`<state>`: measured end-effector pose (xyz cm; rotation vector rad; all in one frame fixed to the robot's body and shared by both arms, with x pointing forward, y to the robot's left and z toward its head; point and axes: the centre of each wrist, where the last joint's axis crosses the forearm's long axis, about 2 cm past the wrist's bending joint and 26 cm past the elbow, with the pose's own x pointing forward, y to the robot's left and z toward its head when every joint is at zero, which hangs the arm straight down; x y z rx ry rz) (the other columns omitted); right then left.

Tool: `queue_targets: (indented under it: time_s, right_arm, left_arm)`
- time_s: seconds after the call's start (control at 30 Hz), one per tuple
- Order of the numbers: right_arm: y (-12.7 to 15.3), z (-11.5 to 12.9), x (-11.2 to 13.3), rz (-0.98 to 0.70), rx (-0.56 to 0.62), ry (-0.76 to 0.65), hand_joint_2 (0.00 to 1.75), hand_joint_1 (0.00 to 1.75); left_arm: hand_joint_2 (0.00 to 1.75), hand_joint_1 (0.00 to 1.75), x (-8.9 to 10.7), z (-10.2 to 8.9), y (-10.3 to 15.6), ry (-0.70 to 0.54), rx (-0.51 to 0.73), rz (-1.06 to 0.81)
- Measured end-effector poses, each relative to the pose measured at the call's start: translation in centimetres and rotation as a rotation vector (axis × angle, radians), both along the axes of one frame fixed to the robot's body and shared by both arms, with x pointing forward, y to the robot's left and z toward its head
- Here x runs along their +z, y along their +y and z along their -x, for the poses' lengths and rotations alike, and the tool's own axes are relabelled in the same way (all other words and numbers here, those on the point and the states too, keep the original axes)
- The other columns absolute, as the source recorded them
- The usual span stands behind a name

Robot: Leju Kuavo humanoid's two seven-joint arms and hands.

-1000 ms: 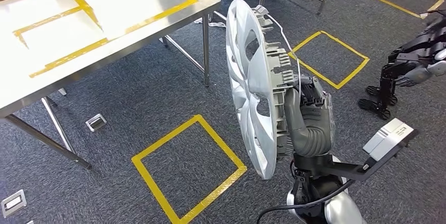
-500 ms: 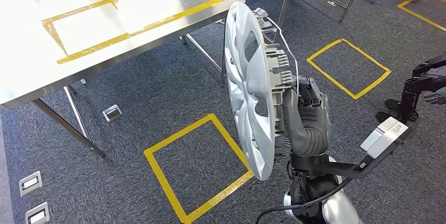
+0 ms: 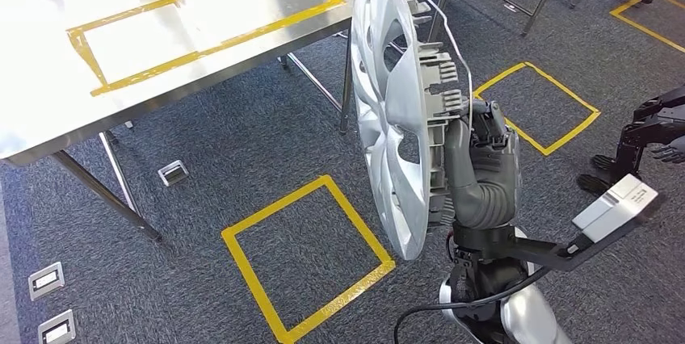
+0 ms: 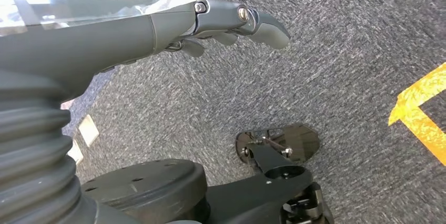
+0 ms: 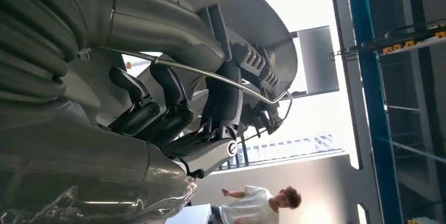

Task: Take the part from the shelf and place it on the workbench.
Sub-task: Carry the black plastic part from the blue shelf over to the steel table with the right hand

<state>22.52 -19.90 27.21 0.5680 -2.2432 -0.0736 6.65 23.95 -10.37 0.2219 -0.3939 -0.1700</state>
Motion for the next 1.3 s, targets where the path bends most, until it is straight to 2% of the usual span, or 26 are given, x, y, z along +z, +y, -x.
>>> queue_targets:
  time_s: [0.63, 1.3]
  right_arm:
    - [-0.4, -0.8, 2.5, 0.004, -0.060, -0.084, 1.75, 1.75]
    - [-0.4, -1.2, 2.3, 0.009, -0.049, -0.058, 1.75, 1.75]
  left_arm:
    - [1.75, 0.00, 0.0, -0.2, -0.2, 0.014, 0.000, 0.019]
    - [1.75, 0.00, 0.1, -0.8, -0.2, 0.017, 0.009, 0.027]
